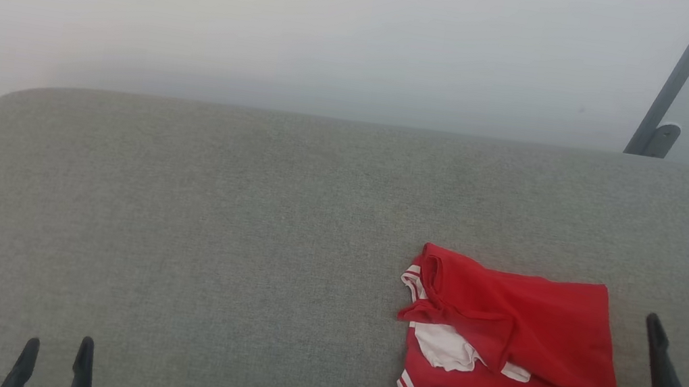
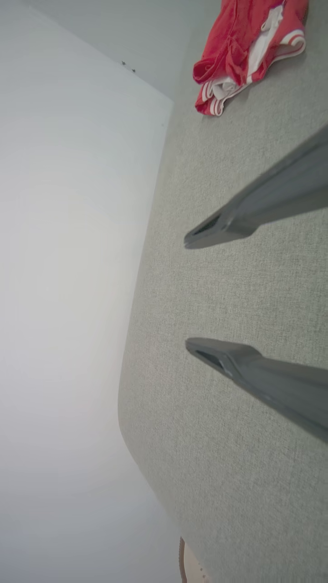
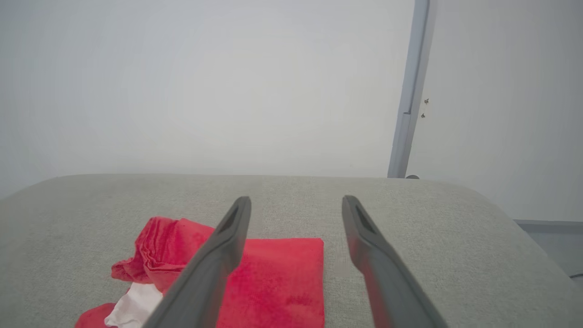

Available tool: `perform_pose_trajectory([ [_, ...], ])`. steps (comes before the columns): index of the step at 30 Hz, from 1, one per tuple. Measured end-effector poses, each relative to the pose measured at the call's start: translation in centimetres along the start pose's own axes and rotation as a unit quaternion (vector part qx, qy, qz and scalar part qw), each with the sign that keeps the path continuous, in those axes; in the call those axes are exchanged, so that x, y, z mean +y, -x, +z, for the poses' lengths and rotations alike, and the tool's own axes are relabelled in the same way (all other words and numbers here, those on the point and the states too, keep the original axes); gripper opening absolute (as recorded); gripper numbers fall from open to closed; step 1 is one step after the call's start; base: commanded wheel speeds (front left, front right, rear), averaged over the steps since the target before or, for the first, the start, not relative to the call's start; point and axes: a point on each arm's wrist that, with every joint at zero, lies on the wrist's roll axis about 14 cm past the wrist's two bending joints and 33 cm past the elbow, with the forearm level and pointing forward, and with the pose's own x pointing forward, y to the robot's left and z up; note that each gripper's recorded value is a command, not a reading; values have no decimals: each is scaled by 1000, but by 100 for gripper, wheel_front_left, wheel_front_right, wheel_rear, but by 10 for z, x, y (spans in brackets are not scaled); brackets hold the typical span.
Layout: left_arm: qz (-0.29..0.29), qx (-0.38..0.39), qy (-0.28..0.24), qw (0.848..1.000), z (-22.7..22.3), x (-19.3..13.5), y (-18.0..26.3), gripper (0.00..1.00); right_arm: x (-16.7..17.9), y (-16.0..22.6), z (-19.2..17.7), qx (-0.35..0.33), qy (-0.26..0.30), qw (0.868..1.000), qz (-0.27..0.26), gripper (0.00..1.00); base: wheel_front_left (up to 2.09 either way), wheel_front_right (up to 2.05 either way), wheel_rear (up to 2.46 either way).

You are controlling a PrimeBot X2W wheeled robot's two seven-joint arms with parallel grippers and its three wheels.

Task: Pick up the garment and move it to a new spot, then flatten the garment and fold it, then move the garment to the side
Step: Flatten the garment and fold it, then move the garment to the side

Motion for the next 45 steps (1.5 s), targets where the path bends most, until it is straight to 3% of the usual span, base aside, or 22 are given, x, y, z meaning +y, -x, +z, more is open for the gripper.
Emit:
perform_pose_trajectory([
  [16,-1,-2,7,1000,0,-5,-6,100,5,-1,-4,14,-12,1000,-5,100,0,0,0],
  [22,-13,-7,8,1000,2,-13,-20,100,-3,-14,-20,73,-23,997,-15,100,0,0,0],
  [26,-26,-16,9,999,6,-21,-45,100,-11,-36,-33,148,7,989,-6,100,0,0,0],
  [32,-35,-7,10,999,-3,-28,-76,100,-19,-54,-74,295,45,954,9,100,0,0,0],
  [38,-52,8,13,999,-17,-40,-102,100,-23,-47,-125,447,44,893,21,100,0,0,0],
  [39,-52,8,13,999,-17,-40,-102,100,-23,-47,-125,447,44,893,21,100,0,0,0],
  [43,-65,15,12,998,-26,-49,-118,100,-26,-50,-144,496,41,867,27,100,0,0,0],
  [45,-70,19,9,997,-31,-51,-126,100,-27,-57,-151,506,39,861,30,100,0,0,0],
])
